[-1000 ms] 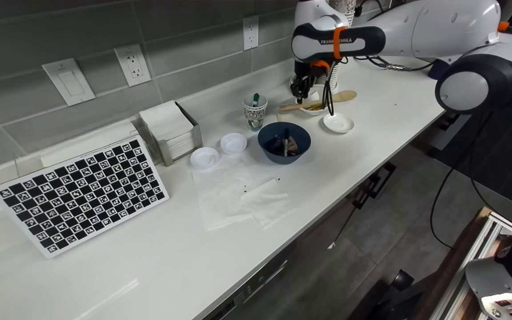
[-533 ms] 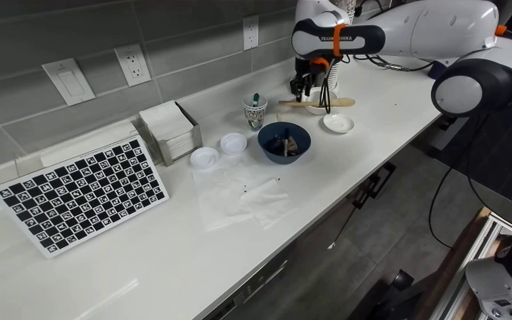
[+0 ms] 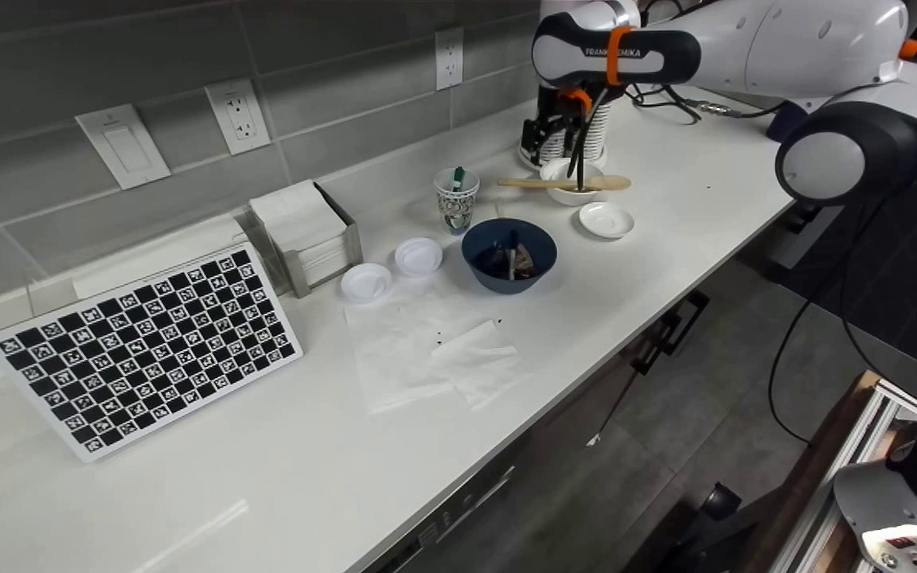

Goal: Remove the cooking stick and small white mug from the white bowl and put them on the counter

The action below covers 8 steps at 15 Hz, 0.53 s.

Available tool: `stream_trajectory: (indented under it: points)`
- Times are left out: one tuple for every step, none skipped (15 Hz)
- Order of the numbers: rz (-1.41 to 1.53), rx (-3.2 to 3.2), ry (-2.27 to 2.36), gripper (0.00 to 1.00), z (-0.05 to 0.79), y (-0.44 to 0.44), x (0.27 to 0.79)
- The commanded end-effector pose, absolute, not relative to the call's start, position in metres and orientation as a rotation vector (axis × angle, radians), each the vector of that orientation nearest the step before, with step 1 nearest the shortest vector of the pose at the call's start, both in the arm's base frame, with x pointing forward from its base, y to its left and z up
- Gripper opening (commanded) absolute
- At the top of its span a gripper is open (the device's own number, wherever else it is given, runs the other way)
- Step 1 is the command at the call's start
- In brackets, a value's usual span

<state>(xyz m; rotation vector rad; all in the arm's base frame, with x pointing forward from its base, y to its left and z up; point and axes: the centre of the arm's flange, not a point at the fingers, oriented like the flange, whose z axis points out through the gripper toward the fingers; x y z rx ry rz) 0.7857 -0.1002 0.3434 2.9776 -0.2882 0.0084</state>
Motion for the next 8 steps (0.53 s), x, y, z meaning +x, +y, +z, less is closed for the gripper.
stream_trajectory:
  points:
    - [-0.071, 2.956, -0.576, 1.0, 0.352, -0.12, 0.774]
    - [-0.095, 2.938, -0.652, 1.0, 0.35, -0.128, 0.771]
    - [-0.094, 2.924, -0.731, 1.0, 0.351, -0.134, 0.768]
    - [-0.044, 2.939, -0.762, 1.0, 0.354, -0.135, 0.764]
    - [-0.068, 2.925, -0.654, 1.0, 0.344, -0.133, 0.773]
    - [-0.064, 2.925, -0.692, 1.0, 0.346, -0.137, 0.772]
    - [-0.061, 2.924, -0.712, 1.0, 0.347, -0.14, 0.772]
    - [-0.058, 2.923, -0.721, 1.0, 0.349, -0.141, 0.771]
